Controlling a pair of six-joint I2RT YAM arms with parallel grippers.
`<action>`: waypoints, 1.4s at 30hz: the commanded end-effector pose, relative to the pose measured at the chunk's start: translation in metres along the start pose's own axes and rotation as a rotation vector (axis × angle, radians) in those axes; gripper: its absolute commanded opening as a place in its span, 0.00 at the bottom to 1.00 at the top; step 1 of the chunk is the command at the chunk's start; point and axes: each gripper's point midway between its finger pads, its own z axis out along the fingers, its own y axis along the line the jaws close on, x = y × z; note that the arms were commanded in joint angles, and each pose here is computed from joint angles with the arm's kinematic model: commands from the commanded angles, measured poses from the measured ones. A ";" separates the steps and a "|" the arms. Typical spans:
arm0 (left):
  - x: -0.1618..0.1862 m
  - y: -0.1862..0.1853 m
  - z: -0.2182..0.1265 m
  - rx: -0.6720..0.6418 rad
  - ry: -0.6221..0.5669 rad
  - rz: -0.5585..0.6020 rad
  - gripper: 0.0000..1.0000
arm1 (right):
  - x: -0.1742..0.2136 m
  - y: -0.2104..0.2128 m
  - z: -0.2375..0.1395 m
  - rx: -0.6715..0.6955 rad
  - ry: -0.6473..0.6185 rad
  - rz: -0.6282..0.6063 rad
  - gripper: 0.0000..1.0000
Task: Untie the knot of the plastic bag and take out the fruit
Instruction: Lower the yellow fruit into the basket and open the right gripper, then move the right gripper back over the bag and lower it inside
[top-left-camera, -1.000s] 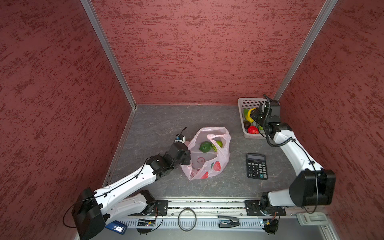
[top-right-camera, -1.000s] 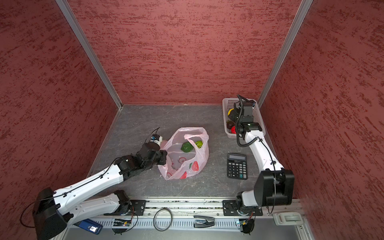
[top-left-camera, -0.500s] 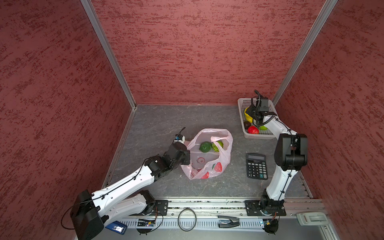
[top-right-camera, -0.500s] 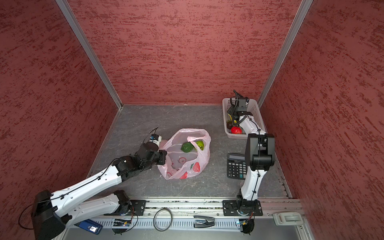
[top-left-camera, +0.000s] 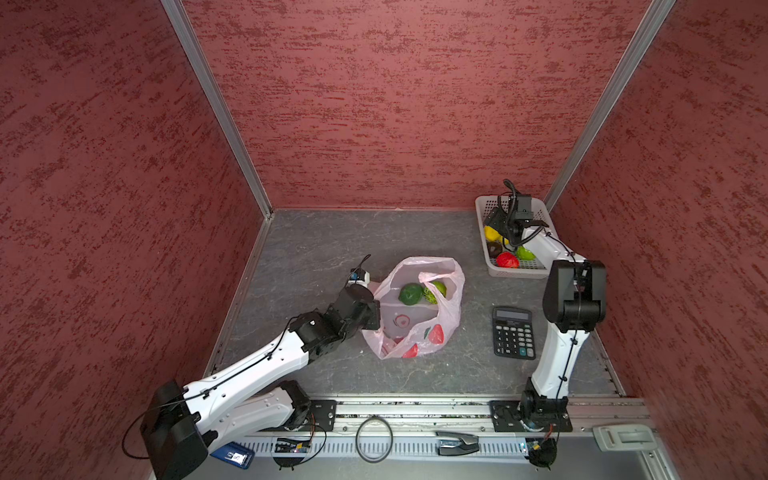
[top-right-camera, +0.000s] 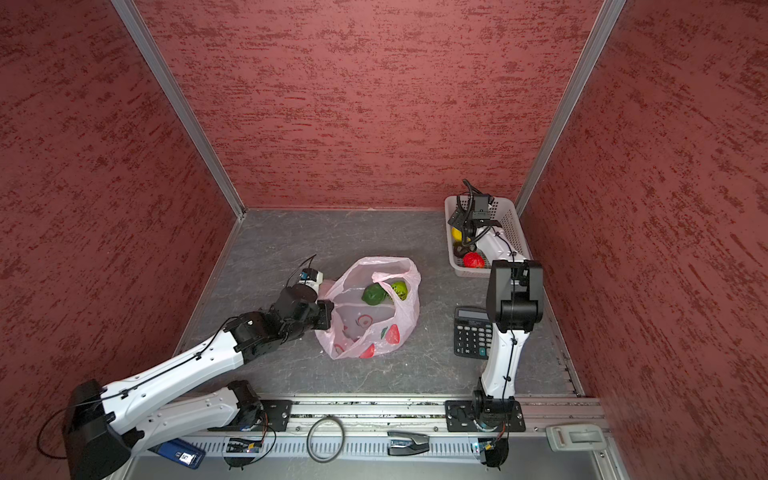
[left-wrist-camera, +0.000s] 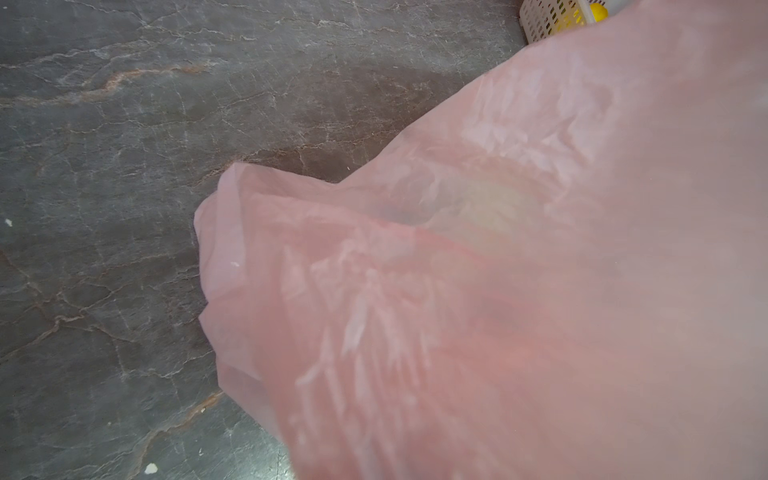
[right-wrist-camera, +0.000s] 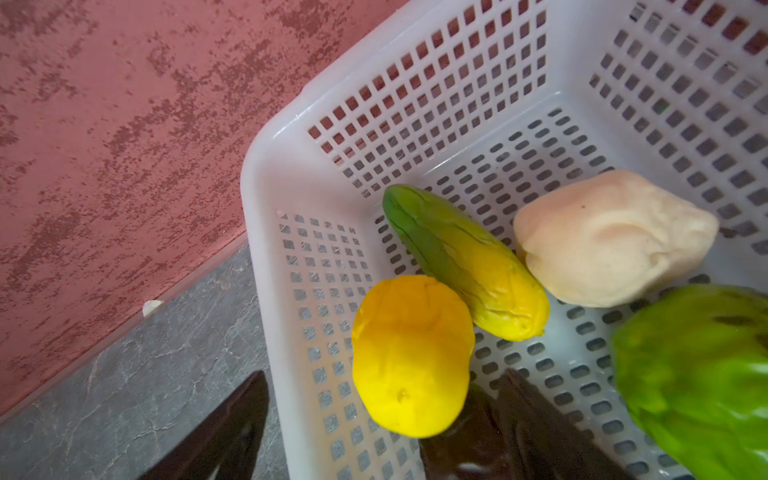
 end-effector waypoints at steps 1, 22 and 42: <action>-0.004 0.001 -0.002 0.003 -0.020 -0.007 0.00 | -0.022 0.007 -0.028 -0.002 -0.056 -0.023 0.95; -0.012 -0.023 -0.014 0.088 -0.069 0.025 0.00 | 0.090 0.125 -0.242 -0.379 0.132 -0.234 0.99; -0.015 -0.035 -0.020 0.121 -0.079 0.027 0.00 | 0.282 0.175 -0.389 -0.575 0.418 -0.311 0.94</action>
